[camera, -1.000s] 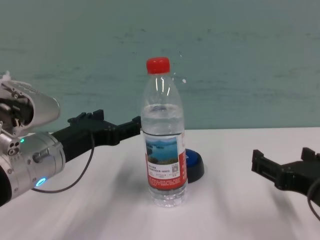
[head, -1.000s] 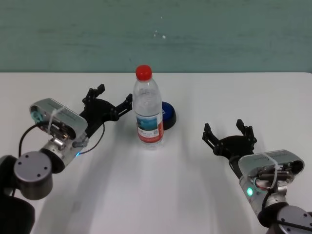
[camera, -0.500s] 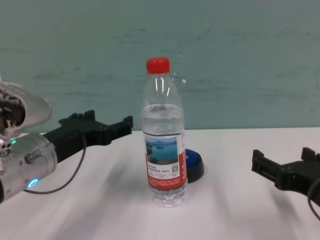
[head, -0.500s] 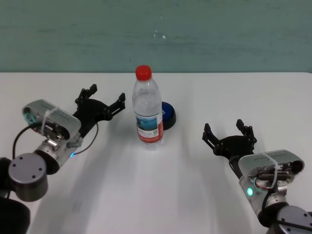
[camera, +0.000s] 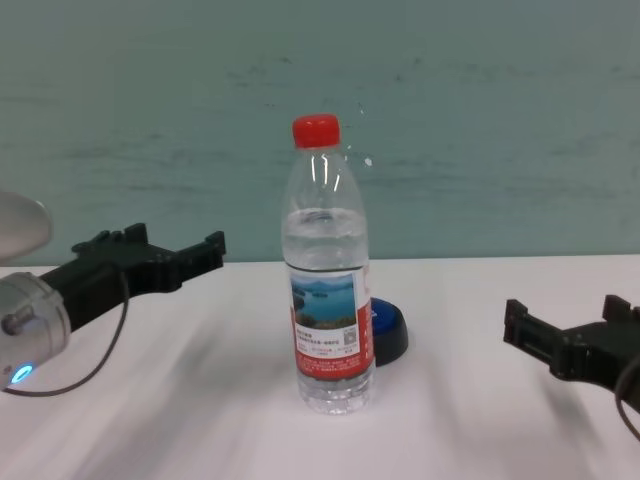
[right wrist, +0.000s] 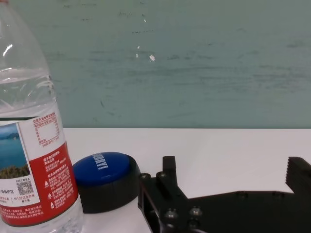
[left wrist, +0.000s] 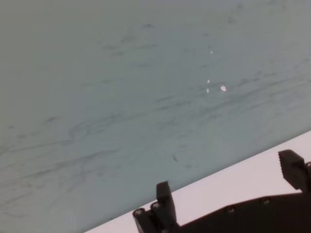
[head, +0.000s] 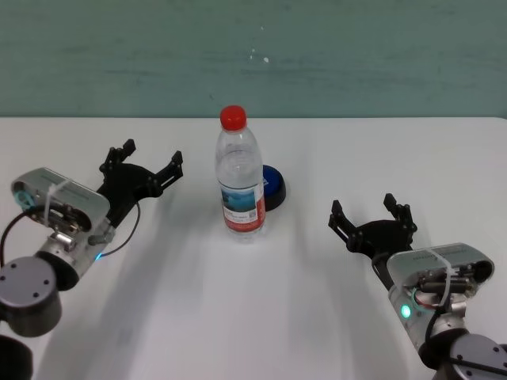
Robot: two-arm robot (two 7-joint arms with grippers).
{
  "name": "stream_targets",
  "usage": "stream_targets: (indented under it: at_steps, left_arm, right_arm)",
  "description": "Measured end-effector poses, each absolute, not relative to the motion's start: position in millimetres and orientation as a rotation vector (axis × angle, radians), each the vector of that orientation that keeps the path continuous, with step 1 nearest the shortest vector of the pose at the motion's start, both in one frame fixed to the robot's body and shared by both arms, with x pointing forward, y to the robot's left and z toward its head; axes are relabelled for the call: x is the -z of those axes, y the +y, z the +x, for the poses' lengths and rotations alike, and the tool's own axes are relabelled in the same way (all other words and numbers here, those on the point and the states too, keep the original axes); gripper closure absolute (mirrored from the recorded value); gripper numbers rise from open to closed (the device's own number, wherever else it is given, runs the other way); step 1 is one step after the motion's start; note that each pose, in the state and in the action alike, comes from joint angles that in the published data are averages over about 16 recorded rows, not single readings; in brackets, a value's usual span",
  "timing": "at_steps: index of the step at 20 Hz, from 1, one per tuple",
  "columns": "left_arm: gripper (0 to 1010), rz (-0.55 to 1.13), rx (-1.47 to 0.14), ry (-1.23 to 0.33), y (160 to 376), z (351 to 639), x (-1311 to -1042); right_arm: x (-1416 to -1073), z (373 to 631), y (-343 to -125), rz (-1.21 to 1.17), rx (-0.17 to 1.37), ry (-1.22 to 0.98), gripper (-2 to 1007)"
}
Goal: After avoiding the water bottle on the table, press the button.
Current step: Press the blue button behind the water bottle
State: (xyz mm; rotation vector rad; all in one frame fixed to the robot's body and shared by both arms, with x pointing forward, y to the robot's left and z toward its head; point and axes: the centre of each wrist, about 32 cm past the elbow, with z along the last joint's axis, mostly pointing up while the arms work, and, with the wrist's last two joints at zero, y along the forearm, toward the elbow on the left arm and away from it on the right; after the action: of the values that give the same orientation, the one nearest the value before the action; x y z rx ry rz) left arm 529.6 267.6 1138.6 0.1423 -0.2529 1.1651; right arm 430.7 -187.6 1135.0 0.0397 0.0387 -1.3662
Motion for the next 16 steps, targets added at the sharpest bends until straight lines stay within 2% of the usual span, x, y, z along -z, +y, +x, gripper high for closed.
stream_targets:
  at_steps: [16]
  left_arm:
    - [0,0.102,-1.223,-0.236,282,494,-1141]
  right_arm:
    - [-1135,431,-188,0.04,1.366,0.039,1]
